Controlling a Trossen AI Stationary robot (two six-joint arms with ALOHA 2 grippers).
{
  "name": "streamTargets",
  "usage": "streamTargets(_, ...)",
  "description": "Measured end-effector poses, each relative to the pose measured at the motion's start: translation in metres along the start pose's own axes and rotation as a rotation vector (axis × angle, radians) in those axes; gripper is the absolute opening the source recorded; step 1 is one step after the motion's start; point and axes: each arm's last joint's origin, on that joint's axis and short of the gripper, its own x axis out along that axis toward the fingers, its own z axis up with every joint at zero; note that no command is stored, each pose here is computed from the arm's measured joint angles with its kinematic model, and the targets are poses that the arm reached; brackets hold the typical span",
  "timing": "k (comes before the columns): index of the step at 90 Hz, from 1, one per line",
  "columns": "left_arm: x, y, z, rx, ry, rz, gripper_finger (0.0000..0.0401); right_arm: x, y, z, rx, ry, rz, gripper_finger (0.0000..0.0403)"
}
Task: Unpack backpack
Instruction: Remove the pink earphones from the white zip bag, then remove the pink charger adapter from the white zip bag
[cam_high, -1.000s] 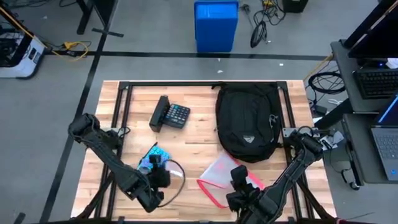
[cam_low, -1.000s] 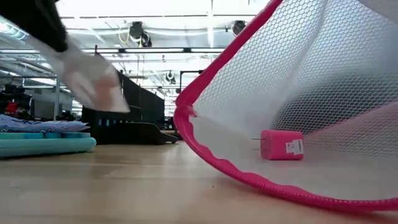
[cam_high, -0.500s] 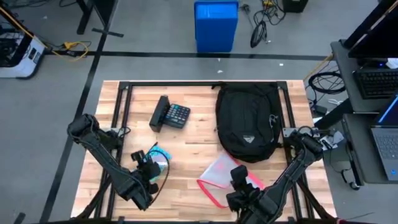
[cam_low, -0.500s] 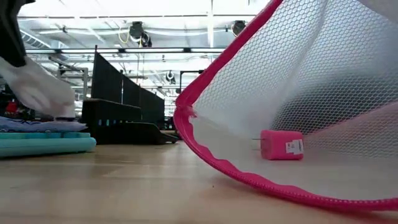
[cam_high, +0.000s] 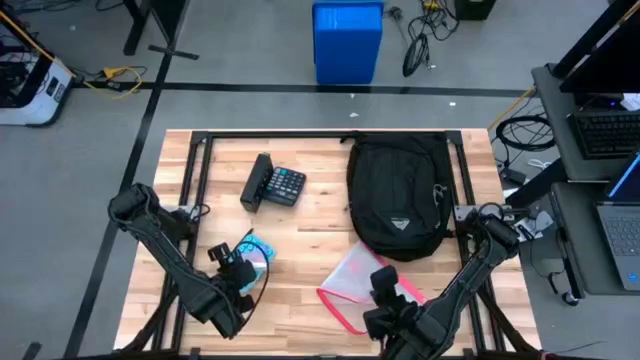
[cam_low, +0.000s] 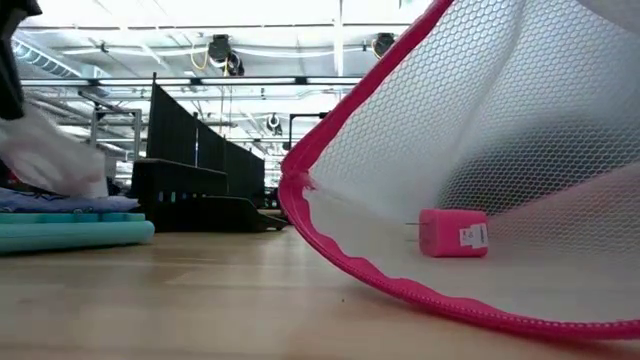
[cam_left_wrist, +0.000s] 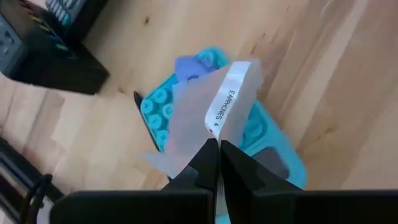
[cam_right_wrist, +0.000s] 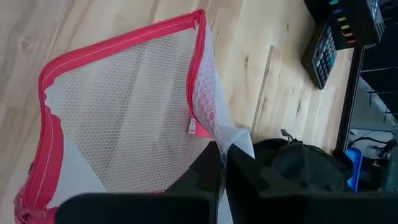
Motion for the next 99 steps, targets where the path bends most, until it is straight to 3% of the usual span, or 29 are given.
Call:
streamTargets(19,0.008,-0.006,-0.005,-0.061,0.048,-0.057,0.0016,0.0,0.0,0.0,0.002,-0.002,0.001,0.0)
streamTargets(48,0.009,-0.006,-0.005,-0.061,0.029,-0.052,0.0139,0.0,0.002,0.004,0.017,-0.032,0.015,0.0)
streamTargets(60,0.009,-0.003,-0.004,0.01,0.007,-0.02,0.0171,0.0,0.002,0.005,0.015,-0.047,0.022,0.0)
streamTargets(85,-0.002,-0.004,0.008,0.078,-0.171,0.001,0.017,0.007,-0.006,0.009,0.09,-0.034,0.015,0.0)
streamTargets(99,-0.015,-0.015,0.02,0.107,-0.294,-0.074,0.0158,0.013,-0.015,0.012,0.132,-0.02,0.007,0.0)
